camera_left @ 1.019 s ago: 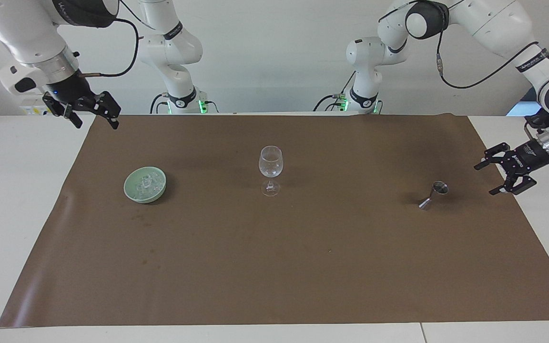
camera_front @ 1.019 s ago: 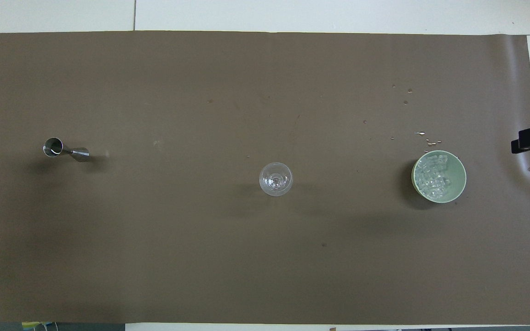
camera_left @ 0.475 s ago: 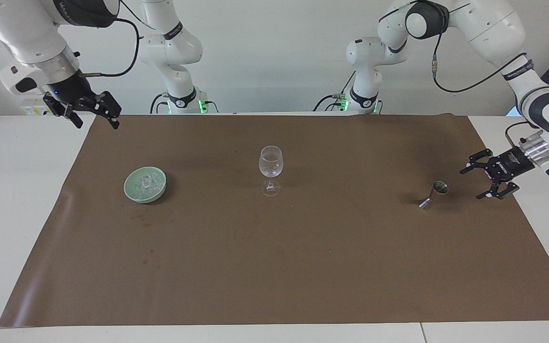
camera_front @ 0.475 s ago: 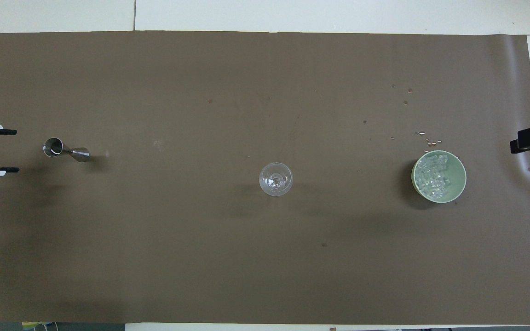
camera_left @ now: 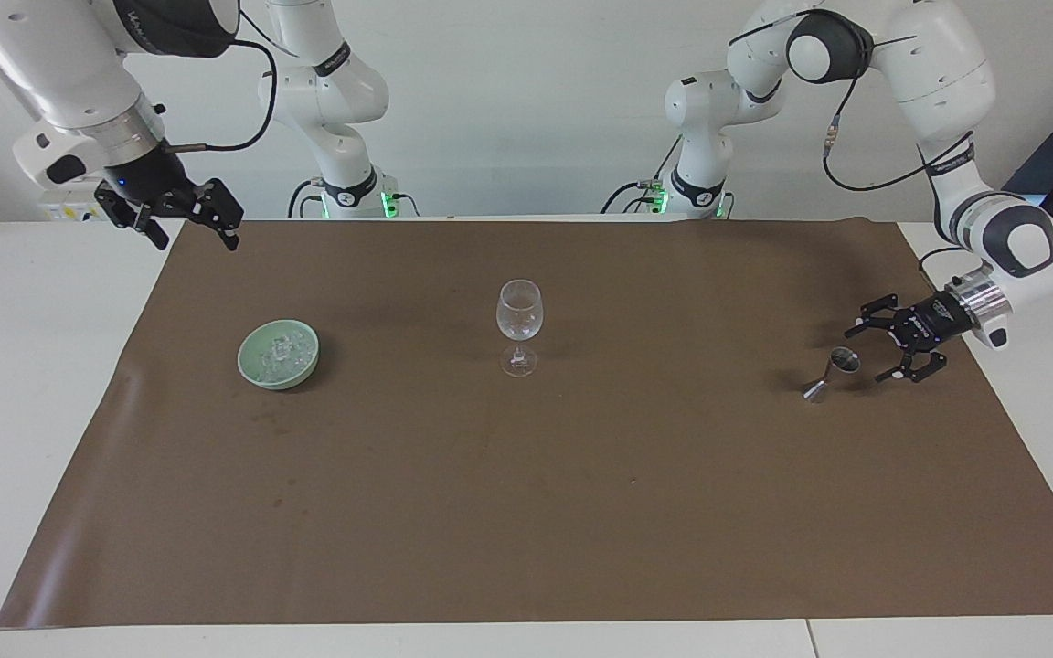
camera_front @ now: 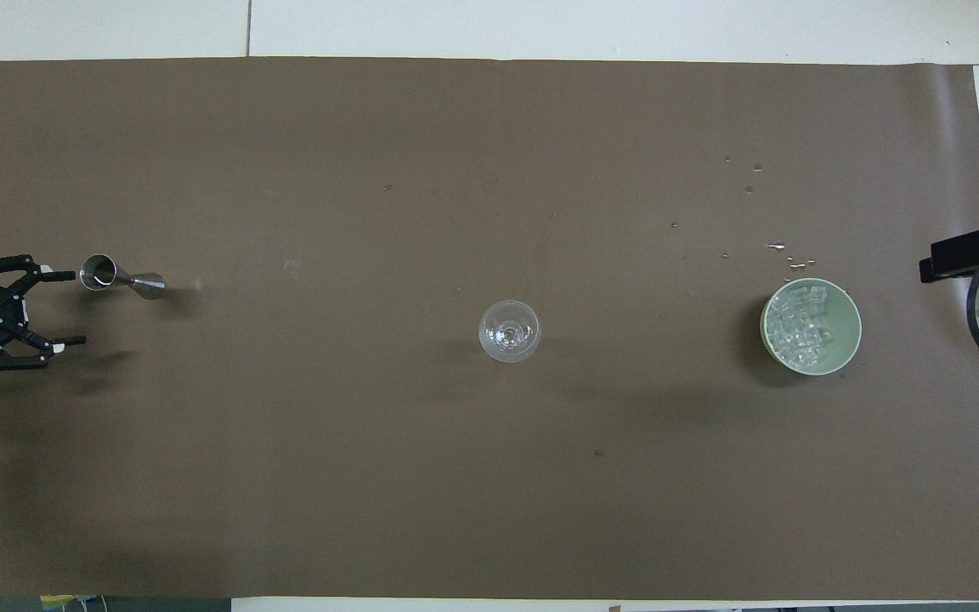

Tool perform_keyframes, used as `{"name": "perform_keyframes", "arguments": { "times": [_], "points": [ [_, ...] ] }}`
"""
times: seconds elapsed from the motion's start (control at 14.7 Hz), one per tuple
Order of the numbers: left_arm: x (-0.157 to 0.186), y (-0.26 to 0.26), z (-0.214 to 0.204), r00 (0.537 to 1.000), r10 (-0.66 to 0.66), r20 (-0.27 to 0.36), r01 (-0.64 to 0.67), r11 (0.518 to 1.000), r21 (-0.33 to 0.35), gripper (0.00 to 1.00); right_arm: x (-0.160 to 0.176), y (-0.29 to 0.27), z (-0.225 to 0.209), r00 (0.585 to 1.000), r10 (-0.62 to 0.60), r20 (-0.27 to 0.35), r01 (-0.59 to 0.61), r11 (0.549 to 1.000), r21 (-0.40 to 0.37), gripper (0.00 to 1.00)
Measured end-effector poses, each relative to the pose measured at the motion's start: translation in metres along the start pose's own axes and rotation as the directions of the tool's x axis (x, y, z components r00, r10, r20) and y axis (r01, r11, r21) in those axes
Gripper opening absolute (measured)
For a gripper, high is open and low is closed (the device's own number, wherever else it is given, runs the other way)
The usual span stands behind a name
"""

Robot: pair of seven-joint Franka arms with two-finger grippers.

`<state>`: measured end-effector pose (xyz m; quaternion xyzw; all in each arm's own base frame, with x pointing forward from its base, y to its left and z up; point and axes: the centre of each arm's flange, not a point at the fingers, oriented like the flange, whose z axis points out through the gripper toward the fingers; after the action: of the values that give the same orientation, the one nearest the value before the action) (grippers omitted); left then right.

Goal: Pour wine and add ice with both arms
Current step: 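Open the left gripper at the jigger while the right gripper reaches the ice bowl, then grasp the silver jigger with the left gripper while the right gripper grasps ice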

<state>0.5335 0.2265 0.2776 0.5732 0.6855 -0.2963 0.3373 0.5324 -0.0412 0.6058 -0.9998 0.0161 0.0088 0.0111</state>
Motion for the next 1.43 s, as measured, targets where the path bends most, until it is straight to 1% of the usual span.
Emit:
{"name": "perform_keyframes", "arguments": {
  "times": [0.27,0.54,0.68,0.88,1.09,1.22,1.36,1.43],
  "points": [
    [-0.015,0.007,0.006,0.999,0.016,0.043,-0.014,0.999,-0.042,1.0,0.0,0.0,0.045,0.999,-0.039,-0.001,0.039,0.999,0.001,1.0],
    [-0.017,0.006,0.028,0.998,-0.002,0.06,0.007,0.997,-0.073,1.0,-0.009,0.001,0.099,0.998,-0.05,0.046,0.049,0.999,0.022,1.0],
    [-0.012,0.003,0.03,0.997,-0.028,0.076,0.037,0.992,-0.12,1.0,-0.013,0.003,0.124,0.997,-0.048,0.053,0.045,0.998,0.048,1.0],
    [-0.007,0.001,0.034,0.994,-0.057,0.092,0.073,0.981,-0.182,1.0,-0.012,0.013,0.163,0.996,-0.092,0.021,0.091,0.994,0.06,1.0],
    [-0.009,-0.001,0.042,0.993,-0.061,0.098,0.078,0.98,-0.182,1.0,-0.011,0.017,0.202,0.994,-0.105,-0.012,0.106,0.993,0.047,1.0],
    [-0.011,-0.006,0.05,0.992,-0.068,0.104,0.085,0.982,-0.171,1.0,-0.01,0.017,0.221,0.994,-0.109,-0.011,0.109,0.993,0.043,1.0],
    [-0.012,-0.009,0.057,0.991,-0.072,0.109,0.089,0.983,-0.163,1.0,-0.009,0.016,0.234,0.994,-0.109,-0.01,0.109,0.993,0.04,0.96],
    [-0.014,-0.009,0.059,0.991,-0.071,0.114,0.089,0.982,-0.164,1.0,-0.009,0.017,0.239,0.994,-0.107,-0.011,0.108,0.993,0.038,0.96]
  ]
}}
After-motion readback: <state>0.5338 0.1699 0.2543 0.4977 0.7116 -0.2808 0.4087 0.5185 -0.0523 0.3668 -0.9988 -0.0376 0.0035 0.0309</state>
